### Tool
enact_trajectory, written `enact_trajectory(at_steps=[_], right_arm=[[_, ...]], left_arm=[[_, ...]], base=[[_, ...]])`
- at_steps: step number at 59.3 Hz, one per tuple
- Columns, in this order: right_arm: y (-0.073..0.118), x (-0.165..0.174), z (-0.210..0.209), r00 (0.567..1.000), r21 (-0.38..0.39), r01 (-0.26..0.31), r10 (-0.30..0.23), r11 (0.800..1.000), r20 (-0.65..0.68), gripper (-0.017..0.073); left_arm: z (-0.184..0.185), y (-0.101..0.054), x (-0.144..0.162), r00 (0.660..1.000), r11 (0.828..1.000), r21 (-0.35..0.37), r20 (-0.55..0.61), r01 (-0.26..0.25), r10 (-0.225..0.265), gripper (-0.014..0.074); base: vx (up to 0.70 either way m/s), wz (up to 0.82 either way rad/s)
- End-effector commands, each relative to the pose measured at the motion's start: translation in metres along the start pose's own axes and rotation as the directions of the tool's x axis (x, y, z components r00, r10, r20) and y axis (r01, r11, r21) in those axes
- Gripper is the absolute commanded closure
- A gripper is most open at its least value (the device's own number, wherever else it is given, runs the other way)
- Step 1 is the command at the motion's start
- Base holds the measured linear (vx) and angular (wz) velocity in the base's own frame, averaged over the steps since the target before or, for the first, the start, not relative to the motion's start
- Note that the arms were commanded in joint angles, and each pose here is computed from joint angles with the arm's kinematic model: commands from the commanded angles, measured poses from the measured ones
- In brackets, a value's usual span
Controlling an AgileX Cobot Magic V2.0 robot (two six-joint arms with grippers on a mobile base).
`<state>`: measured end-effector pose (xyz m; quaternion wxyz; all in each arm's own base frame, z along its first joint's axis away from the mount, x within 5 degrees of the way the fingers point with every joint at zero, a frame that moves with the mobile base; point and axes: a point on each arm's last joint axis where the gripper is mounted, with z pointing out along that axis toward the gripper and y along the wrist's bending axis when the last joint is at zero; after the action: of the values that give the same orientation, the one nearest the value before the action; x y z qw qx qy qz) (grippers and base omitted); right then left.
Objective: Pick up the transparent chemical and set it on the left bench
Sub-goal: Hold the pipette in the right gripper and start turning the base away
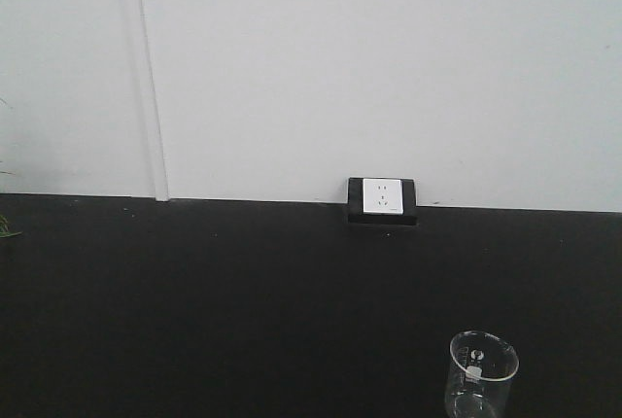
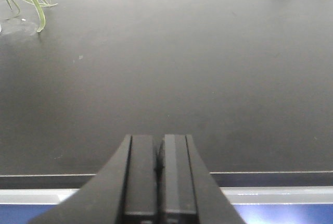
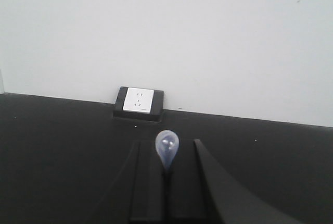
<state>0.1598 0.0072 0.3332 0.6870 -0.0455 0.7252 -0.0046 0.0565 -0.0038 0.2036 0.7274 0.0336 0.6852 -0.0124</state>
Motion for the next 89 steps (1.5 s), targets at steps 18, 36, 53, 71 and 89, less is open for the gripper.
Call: enact_trajectory(at_steps=[18, 36, 53, 71, 89], right_arm=[[-0.001, -0.005, -0.062, 0.983, 0.036, 0.017, -0.024, 0.999, 0.181, 0.0564], [-0.005, 0.002, -0.063, 0.995, 0.076, 0.006, -0.014, 0.997, 0.099, 0.0564], [-0.005, 0.004, -0.063, 0.996, 0.082, 0.005, -0.012, 0.997, 0.085, 0.0564], [-0.005, 0.004, -0.063, 0.996, 0.082, 0.005, -0.012, 0.997, 0.085, 0.0564], [-0.005, 0.004, -0.063, 0.996, 0.082, 0.005, -0.012, 0.997, 0.085, 0.0564]], left_arm=[[-0.001, 0.0, -0.003, 0.997, 1.0, -0.002, 0.081, 0.009, -0.009, 0.0597], [-0.001, 0.0, -0.003, 0.997, 1.0, -0.002, 0.081, 0.009, -0.009, 0.0597], [-0.001, 0.0, -0.003, 0.997, 1.0, -0.002, 0.081, 0.009, -0.009, 0.0597], [-0.001, 0.0, -0.003, 0.997, 1.0, -0.002, 0.081, 0.009, -0.009, 0.0597], [-0.001, 0.0, -0.003, 0.997, 1.0, -0.002, 0.081, 0.009, -0.009, 0.0597]], base=[[0.0, 0.0], [0.0, 0.0], [0.0, 0.0], [0.0, 0.0], [-0.01, 0.0]])
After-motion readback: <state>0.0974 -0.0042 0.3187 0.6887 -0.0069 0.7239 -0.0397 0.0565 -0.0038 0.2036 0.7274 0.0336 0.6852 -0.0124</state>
